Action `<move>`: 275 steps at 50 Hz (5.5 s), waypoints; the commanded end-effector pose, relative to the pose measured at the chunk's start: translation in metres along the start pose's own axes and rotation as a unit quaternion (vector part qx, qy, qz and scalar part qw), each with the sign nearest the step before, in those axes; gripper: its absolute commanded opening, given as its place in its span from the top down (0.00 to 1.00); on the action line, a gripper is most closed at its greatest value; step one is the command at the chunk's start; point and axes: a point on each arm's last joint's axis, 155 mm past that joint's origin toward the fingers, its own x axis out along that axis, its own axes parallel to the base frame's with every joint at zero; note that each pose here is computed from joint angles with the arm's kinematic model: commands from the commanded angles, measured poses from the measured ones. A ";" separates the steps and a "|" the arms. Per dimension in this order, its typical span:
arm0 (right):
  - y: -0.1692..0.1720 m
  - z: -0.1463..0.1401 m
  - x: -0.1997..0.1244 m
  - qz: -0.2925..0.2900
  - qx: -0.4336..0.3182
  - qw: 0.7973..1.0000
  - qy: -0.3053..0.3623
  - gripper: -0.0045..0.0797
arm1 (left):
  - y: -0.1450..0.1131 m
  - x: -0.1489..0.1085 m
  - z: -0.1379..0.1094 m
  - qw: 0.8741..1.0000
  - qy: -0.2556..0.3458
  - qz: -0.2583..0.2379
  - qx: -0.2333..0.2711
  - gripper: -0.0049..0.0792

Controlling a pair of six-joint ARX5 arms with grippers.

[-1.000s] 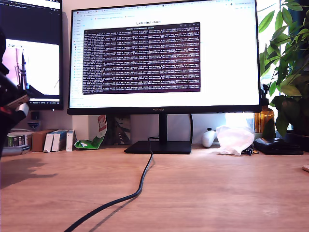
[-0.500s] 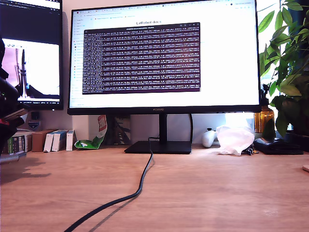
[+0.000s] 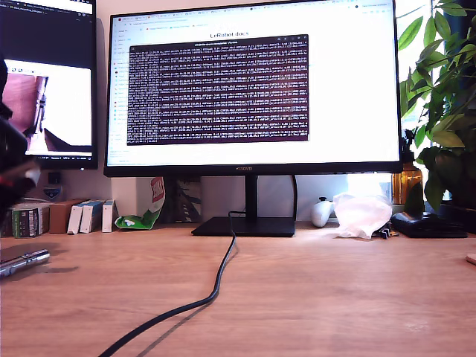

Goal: Pick the metallic laser pointer with your right arm, pass it to your left arm, then place it down to the left side of the table

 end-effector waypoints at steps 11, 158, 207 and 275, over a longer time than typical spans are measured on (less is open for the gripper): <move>0.004 0.003 0.000 0.011 0.003 1.000 -0.009 0.96 | -0.005 -0.034 0.033 0.998 -0.063 0.005 0.018 0.78; -0.052 -0.145 0.000 -0.193 0.127 0.973 0.023 0.94 | 0.015 -0.111 -0.021 0.689 -0.691 0.204 0.077 0.96; -0.004 -0.132 0.014 -0.031 0.065 0.997 0.008 0.93 | -0.027 -0.062 -0.042 0.694 -0.689 0.120 0.170 0.96; 0.032 -0.158 0.004 0.083 0.112 0.988 0.057 0.93 | -0.015 -0.046 -0.069 0.670 -0.716 0.127 0.150 0.96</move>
